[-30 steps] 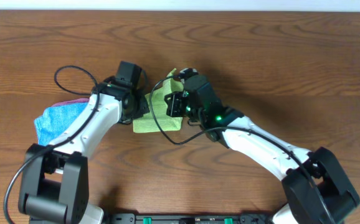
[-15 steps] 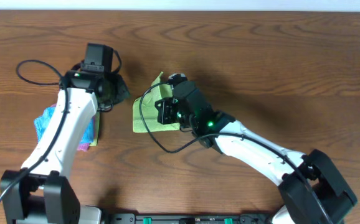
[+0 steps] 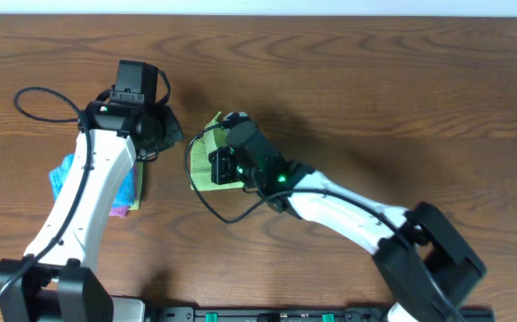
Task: Fold the cloth
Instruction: 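Fold the strip's right half over toward the left gripper with the right gripper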
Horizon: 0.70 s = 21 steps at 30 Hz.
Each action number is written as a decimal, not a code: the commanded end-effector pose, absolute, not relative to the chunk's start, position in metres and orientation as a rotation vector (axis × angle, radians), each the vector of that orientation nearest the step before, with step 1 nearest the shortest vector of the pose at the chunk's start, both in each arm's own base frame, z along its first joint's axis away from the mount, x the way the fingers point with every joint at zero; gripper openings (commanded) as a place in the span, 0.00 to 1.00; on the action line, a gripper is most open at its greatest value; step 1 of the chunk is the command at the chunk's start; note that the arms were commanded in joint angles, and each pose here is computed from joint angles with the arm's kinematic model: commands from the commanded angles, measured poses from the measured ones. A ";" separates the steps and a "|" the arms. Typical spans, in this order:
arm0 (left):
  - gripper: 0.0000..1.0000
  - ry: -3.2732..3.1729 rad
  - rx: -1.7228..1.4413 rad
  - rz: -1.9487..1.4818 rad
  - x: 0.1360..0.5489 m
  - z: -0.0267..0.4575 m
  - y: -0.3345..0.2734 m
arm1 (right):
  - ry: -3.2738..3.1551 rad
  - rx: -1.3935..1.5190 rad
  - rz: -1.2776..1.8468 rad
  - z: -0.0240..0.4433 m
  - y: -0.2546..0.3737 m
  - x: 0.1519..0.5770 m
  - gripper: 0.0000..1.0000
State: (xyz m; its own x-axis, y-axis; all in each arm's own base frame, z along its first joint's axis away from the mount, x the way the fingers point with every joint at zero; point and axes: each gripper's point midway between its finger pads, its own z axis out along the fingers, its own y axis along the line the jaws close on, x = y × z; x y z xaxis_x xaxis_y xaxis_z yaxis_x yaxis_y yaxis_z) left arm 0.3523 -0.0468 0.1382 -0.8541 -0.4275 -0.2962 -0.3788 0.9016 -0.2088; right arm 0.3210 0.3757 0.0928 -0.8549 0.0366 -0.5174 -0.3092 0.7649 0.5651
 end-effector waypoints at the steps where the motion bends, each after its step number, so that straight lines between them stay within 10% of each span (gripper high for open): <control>1: 0.06 2.685 -0.572 -0.169 0.355 0.155 -0.040 | 2.431 -0.275 0.910 0.096 0.394 0.321 0.01; 21: 0.06 2.664 -0.568 -0.175 0.355 0.163 -0.039 | 2.550 -0.401 0.862 0.049 0.423 0.295 0.01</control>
